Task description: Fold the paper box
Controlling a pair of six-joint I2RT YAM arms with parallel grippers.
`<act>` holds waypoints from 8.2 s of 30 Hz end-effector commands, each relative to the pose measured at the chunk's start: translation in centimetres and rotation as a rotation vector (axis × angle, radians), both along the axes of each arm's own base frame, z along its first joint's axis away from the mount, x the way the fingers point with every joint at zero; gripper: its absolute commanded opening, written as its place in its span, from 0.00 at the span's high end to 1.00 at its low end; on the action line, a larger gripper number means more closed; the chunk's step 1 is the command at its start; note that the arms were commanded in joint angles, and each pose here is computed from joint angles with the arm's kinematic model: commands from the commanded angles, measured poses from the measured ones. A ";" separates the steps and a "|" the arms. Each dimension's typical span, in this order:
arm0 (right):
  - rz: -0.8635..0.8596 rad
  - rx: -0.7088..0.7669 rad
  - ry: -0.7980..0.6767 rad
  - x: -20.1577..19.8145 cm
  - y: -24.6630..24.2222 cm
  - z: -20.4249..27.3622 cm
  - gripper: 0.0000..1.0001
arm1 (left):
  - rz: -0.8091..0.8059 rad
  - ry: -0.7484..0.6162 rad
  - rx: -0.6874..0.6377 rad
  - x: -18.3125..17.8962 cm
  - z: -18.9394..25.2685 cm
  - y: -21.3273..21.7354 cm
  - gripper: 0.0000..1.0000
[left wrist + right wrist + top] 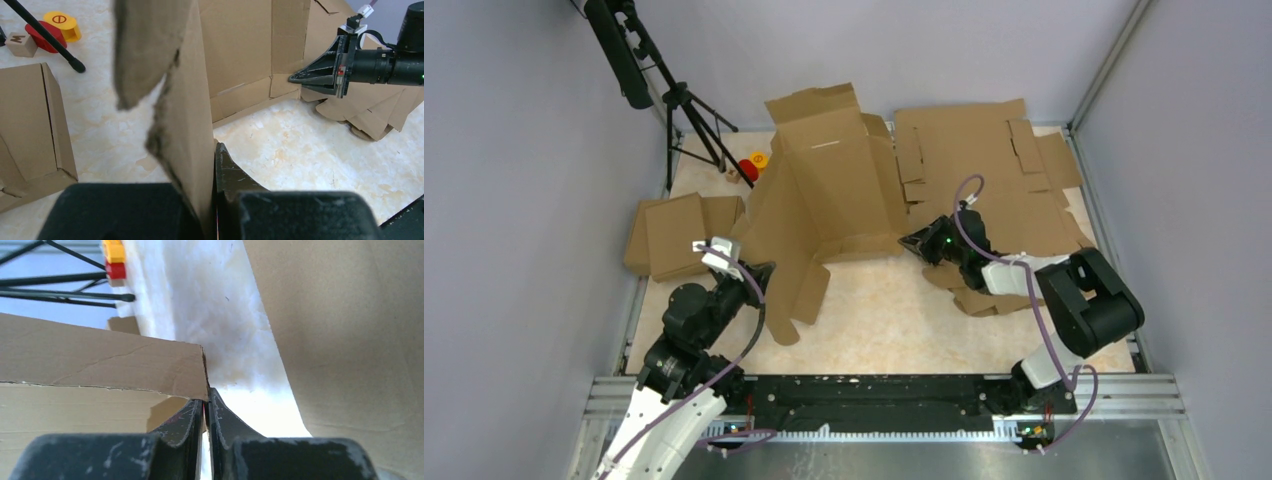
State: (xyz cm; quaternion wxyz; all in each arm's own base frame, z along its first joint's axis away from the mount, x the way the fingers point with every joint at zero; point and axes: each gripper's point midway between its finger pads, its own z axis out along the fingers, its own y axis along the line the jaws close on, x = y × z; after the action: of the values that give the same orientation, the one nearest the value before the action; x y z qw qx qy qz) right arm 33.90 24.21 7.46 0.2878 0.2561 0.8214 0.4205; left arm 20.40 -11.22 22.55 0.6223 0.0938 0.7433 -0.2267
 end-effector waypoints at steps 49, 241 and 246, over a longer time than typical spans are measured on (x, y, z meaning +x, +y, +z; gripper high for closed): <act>-0.400 0.511 0.223 1.3 1.7 4.3 0.96 | -0.139 -0.199 -0.127 -1.2 3.9 -2.3 1.00; 0.202 -0.549 -0.750 -11.8 -4.7 14.8 0.14 | -0.273 0.105 0.068 -0.1 -2.8 -4.6 0.98; 0.130 -0.592 -0.754 -11.5 -6.4 19.1 0.14 | -0.272 0.109 0.070 -0.2 -2.9 -4.6 0.98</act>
State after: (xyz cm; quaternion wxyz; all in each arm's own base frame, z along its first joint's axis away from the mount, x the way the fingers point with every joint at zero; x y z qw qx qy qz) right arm 21.96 19.47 21.60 0.5656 -0.0770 0.7751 0.2709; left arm 20.99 -15.83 20.78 0.5678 0.2087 0.7450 -0.2811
